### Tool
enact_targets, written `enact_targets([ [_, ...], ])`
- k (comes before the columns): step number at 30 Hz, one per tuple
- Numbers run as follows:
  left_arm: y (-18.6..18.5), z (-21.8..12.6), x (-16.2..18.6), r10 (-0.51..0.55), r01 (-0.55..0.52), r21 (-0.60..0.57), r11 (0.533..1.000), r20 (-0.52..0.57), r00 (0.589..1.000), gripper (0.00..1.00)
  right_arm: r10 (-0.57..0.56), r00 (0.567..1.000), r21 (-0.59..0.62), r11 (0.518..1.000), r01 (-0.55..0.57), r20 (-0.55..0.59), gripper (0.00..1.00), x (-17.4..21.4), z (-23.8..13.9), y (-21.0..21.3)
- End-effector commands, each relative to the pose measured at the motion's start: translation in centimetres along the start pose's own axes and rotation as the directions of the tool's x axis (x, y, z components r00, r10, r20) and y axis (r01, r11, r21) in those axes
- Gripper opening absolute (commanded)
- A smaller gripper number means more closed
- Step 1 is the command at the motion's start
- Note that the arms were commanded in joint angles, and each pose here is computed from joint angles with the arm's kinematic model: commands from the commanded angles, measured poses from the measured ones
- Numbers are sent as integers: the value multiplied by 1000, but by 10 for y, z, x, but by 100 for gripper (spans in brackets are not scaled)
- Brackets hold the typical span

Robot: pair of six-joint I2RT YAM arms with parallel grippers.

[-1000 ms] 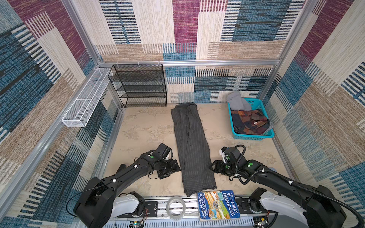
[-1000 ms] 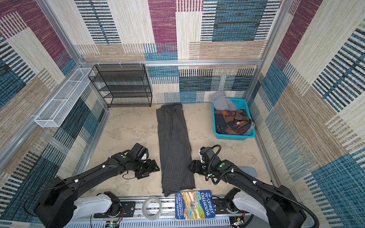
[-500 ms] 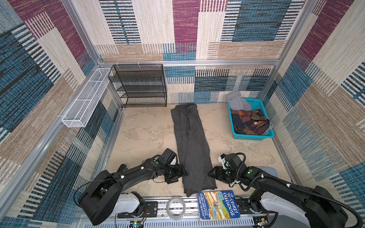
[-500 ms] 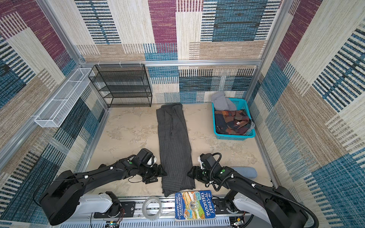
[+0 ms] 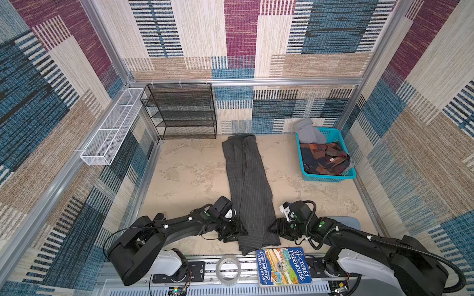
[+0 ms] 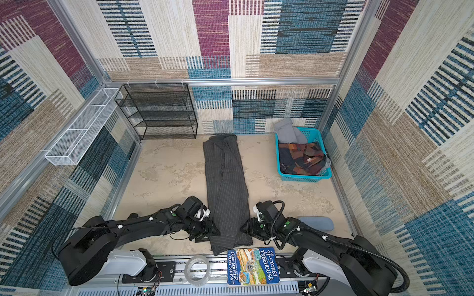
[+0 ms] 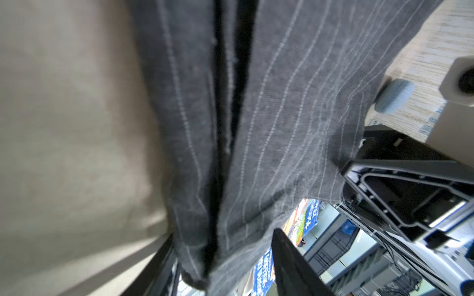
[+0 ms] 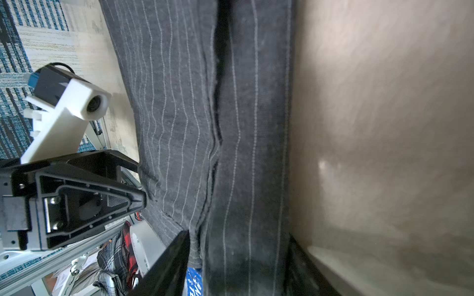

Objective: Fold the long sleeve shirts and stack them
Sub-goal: 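Move both grippers to the shirt's end nearest the robot and grasp it, then lift the near end with both grippers and fold it toward the far wall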

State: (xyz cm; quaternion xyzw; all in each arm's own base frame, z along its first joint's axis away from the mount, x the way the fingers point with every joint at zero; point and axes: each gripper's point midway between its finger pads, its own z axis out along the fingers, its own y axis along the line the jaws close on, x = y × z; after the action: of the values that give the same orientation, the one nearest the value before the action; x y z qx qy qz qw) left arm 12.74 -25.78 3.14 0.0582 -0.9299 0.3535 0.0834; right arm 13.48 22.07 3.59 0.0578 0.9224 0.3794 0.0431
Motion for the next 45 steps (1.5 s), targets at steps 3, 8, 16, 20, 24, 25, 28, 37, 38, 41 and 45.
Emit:
enact_targets([
  [3, 9, 5, 0, -24, 25, -30, 999, 11, 1000, 49, 46, 999, 19, 999, -46, -7, 57, 5, -1, -5],
  [8, 6, 6, -3, -20, 21, -21, 1000, 21, 1000, 35, 48, 999, 12, 999, -48, -10, 51, 6, -2, -4],
  [16, -2, 2, -8, -8, 8, -10, 1000, 52, 999, 20, 35, 999, -23, 999, -35, 1, 35, 3, -2, 5],
  [20, -10, -2, -11, 9, -9, -5, 1000, 62, 998, 12, 17, 1000, -40, 999, -16, 6, 25, 0, -4, 13],
  [24, -20, -10, -16, 32, -31, -8, 999, 85, 996, 4, -21, 999, -64, 998, 22, 24, 21, -7, -8, 28],
  [25, -23, -12, -18, 37, -36, -11, 999, 93, 995, 4, -31, 999, -69, 997, 33, 30, 21, -10, -9, 32],
  [28, -30, -19, -25, 45, -44, -13, 999, 119, 992, 2, -64, 997, -69, 995, 67, 42, 20, -17, -12, 45],
  [37, -45, -46, -57, 22, -24, 11, 1000, 202, 979, 0, -136, 985, -44, 989, 141, 108, 19, -54, -19, 75],
  [38, -46, -48, -62, 14, -17, 13, 1000, 206, 978, 0, -140, 983, -45, 988, 146, 115, 20, -60, -20, 78],
  [41, -52, -57, -76, -8, 0, 36, 999, 217, 976, 0, -140, 981, -46, 988, 147, 131, 19, -79, -21, 82],
  [45, -61, -65, -99, -36, 21, 73, 997, 215, 976, 0, -145, 978, -54, 986, 155, 149, 19, -106, -23, 89],
])
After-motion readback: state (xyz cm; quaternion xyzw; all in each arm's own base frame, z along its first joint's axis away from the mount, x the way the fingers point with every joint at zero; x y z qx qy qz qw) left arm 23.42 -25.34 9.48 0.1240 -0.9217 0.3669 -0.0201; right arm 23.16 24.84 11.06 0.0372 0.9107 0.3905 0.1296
